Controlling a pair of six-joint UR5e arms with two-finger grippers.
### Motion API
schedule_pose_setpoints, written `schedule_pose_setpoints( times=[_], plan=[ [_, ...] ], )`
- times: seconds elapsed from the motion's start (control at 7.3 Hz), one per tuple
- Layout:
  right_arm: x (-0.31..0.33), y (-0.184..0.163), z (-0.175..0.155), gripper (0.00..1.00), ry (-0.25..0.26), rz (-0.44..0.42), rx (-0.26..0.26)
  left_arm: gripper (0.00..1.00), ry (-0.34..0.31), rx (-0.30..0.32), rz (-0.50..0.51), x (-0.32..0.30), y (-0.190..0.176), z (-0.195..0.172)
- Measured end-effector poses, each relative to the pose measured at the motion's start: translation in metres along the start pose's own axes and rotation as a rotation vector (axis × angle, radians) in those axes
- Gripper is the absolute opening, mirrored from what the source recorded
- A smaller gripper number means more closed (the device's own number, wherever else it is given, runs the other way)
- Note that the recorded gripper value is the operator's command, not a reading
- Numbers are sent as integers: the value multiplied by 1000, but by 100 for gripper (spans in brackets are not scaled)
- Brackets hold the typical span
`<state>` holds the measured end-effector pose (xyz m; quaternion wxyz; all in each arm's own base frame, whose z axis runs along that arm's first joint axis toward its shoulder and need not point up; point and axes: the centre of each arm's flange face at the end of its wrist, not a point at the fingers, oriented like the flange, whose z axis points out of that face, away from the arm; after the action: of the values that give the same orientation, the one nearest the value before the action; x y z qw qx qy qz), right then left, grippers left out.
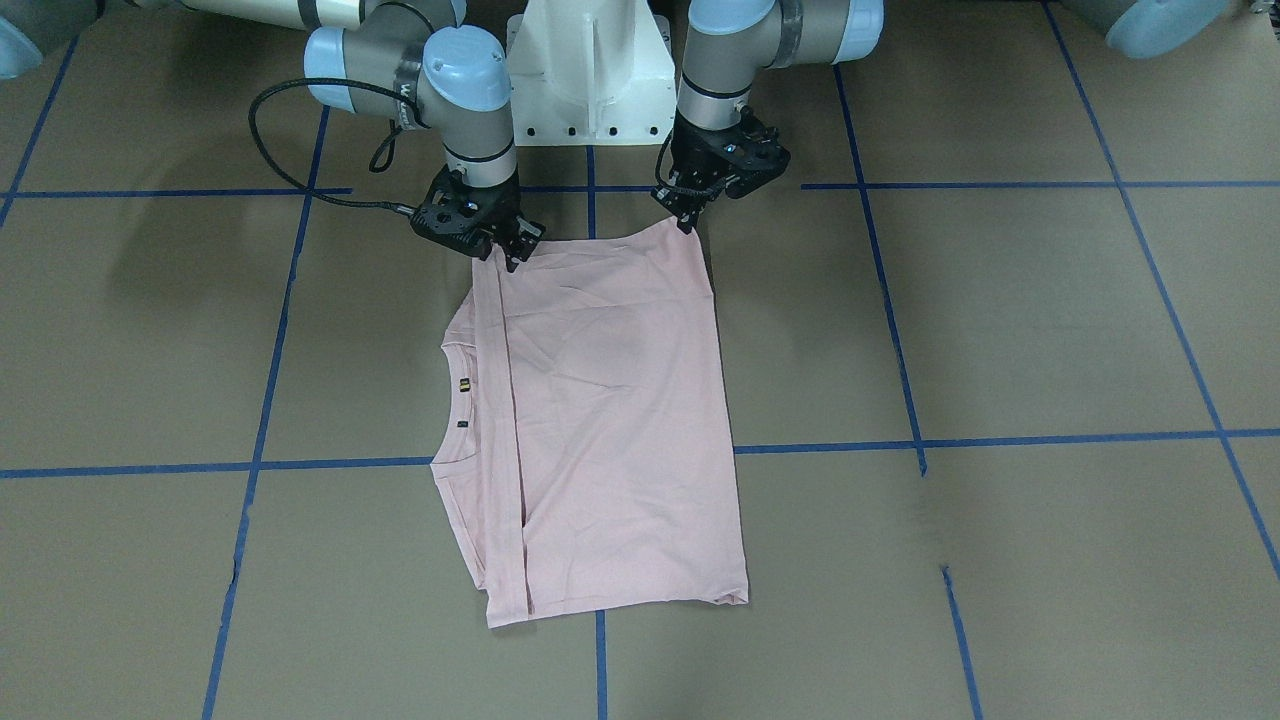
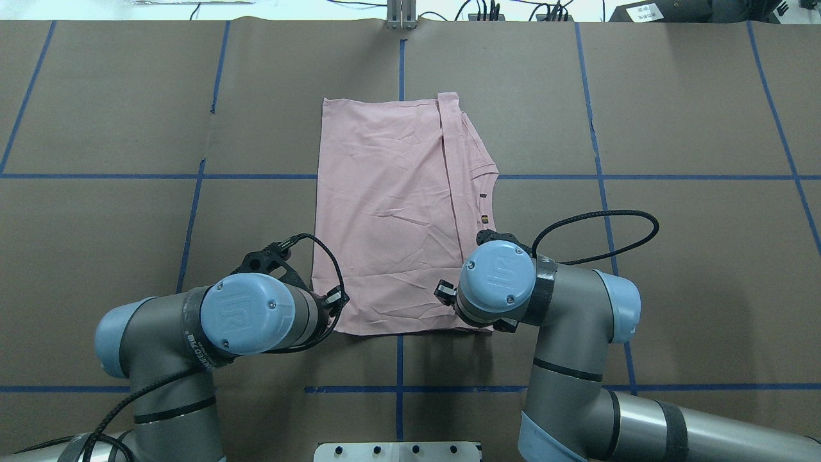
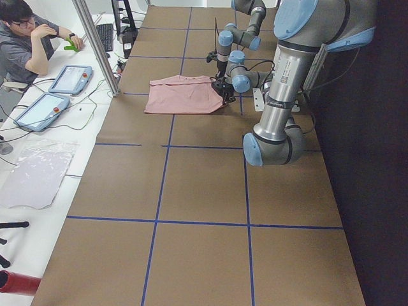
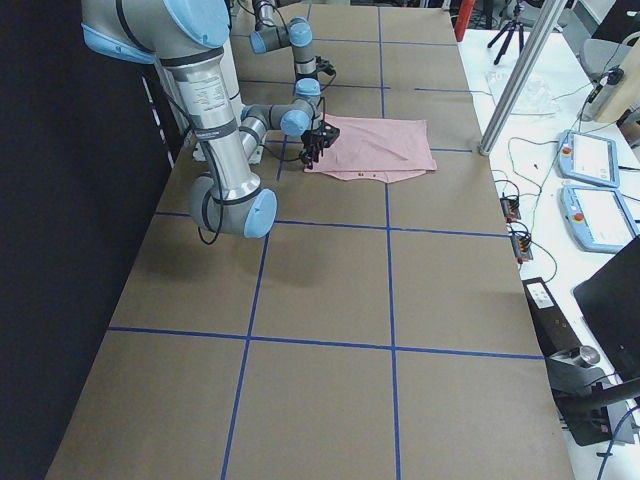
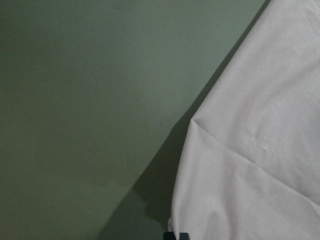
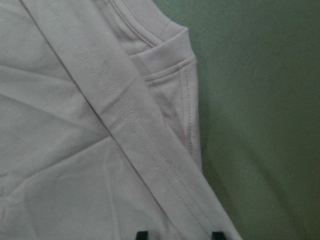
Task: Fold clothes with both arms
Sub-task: 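Grasp the shirt's near edge with both grippers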
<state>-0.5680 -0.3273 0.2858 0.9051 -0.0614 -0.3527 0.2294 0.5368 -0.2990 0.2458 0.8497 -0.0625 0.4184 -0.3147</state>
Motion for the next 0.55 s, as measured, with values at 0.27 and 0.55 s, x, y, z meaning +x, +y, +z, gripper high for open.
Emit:
schedule_pose_setpoints(
  times=[0.27,0.55],
  plan=[
    [0,0,0,100,0,0,-2,0,1,2,-1,0,-1,0],
    [0,0,1,100,4,2,-2,0,1,2,-2,0,-2,0]
  ],
)
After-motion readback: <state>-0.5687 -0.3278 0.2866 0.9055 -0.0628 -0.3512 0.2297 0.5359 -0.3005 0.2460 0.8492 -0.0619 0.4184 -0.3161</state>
